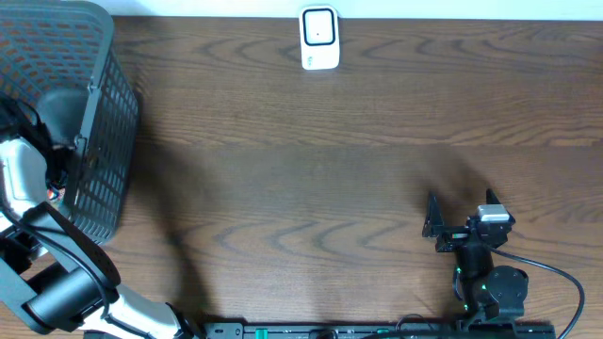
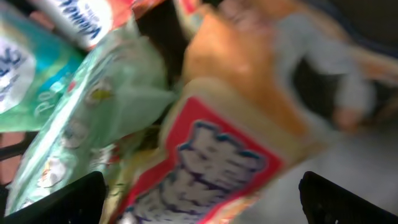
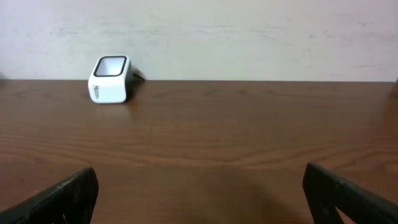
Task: Scan the item barcode
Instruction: 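Grasp the orange-and-white snack bag with the left gripper and lift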
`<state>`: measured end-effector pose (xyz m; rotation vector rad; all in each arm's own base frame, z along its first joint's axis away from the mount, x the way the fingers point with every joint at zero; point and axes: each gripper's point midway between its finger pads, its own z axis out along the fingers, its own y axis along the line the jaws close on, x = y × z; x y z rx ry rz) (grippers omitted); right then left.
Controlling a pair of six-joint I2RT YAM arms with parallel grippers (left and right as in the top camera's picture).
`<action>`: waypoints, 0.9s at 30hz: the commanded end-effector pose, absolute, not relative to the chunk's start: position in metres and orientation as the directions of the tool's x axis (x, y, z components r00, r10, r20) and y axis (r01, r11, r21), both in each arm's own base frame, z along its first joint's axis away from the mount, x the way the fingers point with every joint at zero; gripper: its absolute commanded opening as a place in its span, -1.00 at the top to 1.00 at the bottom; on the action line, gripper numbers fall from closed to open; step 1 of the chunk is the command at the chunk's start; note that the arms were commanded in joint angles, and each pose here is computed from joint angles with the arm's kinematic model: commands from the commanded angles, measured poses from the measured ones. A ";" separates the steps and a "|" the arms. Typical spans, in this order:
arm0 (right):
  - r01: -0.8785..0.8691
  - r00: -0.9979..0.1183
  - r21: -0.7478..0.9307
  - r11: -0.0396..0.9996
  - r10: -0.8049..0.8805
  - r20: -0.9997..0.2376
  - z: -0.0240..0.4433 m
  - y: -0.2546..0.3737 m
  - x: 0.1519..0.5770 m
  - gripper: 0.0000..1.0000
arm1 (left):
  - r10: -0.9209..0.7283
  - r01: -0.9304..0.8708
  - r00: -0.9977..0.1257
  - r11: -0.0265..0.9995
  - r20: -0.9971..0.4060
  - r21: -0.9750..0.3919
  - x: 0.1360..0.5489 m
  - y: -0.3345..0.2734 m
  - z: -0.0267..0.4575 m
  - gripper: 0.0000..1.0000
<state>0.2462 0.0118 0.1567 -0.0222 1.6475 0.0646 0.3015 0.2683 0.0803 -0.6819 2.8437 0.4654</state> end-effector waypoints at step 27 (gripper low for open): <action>-0.044 -0.080 0.038 0.998 0.034 -0.996 0.156 0.010 0.246 -0.98 | -0.348 -0.481 -0.704 0.875 -0.619 0.055 0.341 0.244 0.201 0.86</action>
